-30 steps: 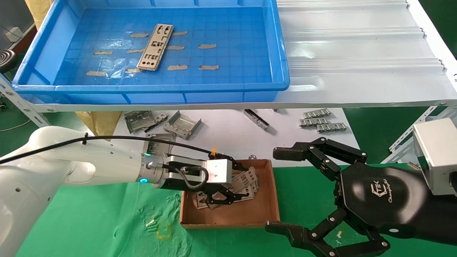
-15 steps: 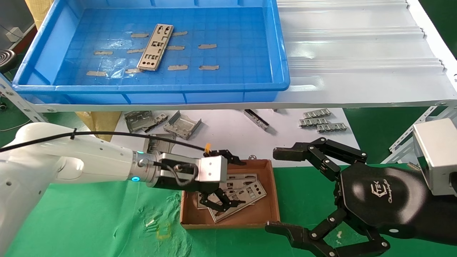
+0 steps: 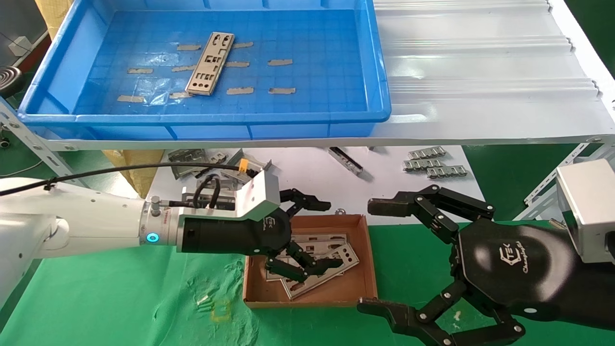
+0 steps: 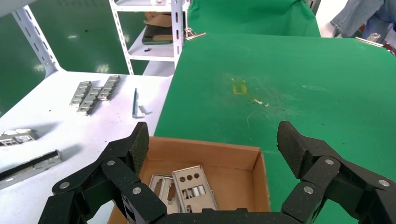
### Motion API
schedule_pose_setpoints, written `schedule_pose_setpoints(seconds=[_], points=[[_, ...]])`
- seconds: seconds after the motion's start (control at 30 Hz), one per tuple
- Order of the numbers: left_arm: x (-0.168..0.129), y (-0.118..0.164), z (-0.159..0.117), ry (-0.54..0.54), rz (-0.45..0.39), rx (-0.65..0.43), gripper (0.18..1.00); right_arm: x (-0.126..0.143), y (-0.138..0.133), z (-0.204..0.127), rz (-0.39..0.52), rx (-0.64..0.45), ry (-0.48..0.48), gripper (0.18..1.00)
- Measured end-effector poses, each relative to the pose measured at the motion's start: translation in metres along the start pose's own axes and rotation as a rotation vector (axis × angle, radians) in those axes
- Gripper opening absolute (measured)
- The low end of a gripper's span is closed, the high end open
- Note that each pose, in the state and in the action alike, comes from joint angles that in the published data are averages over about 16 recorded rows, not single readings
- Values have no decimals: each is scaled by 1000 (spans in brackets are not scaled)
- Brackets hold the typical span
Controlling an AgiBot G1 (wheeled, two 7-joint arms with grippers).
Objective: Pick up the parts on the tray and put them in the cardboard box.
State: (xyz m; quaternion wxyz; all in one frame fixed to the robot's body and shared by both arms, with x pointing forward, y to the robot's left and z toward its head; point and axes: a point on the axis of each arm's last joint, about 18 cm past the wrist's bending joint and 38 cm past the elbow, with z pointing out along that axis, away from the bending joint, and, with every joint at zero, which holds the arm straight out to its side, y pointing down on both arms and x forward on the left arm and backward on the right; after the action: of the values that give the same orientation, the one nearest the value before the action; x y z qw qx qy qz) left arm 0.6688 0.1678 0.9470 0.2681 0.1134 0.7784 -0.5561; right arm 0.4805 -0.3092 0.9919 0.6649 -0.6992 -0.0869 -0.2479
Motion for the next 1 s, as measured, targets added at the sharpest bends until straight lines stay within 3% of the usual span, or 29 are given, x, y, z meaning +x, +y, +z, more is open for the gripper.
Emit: schedule_pose_setpoints(seconds=[0.43,1.0], points=[[4,-1,-13,-17,-36,60,1001,0,0,0,0,0,0,1000],[21,-9,-66,-68,-94,196,1001,0,0,0,0,0,0,1000]])
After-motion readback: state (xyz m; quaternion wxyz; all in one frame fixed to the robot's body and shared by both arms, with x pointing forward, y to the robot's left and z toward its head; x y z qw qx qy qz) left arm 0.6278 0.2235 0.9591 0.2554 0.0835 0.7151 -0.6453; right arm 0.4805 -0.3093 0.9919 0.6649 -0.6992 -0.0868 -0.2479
